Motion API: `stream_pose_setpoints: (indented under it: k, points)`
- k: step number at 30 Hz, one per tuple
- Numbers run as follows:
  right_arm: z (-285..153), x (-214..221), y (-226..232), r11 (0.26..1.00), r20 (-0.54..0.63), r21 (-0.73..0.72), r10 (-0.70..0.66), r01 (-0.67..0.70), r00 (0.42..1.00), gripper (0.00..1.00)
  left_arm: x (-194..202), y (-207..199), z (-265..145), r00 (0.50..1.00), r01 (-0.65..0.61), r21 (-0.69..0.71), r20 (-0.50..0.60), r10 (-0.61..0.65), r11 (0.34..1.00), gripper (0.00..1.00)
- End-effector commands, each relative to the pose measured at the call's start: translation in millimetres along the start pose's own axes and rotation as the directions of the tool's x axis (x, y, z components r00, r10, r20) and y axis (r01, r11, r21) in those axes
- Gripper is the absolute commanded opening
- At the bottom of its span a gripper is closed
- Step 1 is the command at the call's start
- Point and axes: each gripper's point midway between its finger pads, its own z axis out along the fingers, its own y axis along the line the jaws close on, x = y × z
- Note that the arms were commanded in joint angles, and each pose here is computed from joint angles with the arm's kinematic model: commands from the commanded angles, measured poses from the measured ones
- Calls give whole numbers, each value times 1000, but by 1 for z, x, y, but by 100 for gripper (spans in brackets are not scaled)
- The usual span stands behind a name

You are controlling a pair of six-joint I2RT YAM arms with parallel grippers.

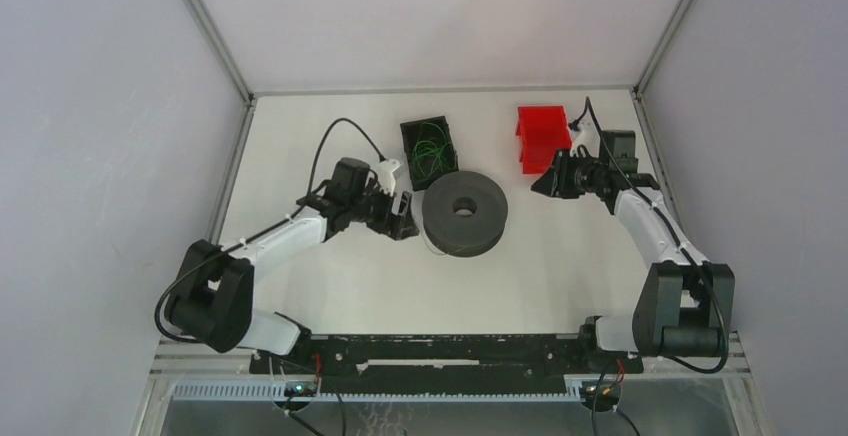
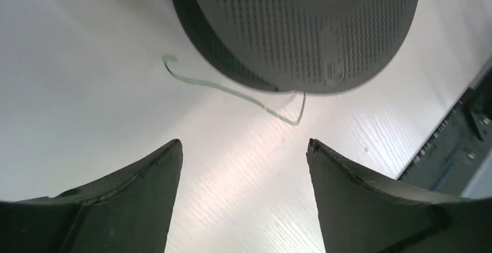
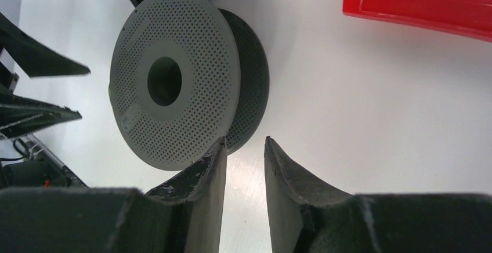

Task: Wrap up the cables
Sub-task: Wrap the cable around the cable reel.

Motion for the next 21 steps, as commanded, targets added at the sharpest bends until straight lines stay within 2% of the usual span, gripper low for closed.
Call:
stream_pose_setpoints:
  k: [1,8,11,18,21]
  points:
    - [-11,-16,-5,997,47,53,-66,63,997,38,3,-24,3,982,182,128,22,-186,975,80]
    - [-13,-15,-17,996,59,80,-43,38,997,38,-5,-22,24,961,270,156,11,-275,950,66]
    - [-11,-14,-19,997,55,73,-33,29,998,37,-1,-14,33,953,302,125,-5,-304,945,60]
    - [-5,-10,-22,998,38,61,-18,15,999,37,-4,-11,46,944,327,132,-14,-329,936,48]
    - [-5,-10,-23,999,38,54,-10,8,999,36,-8,-9,54,938,346,137,-12,-348,928,39]
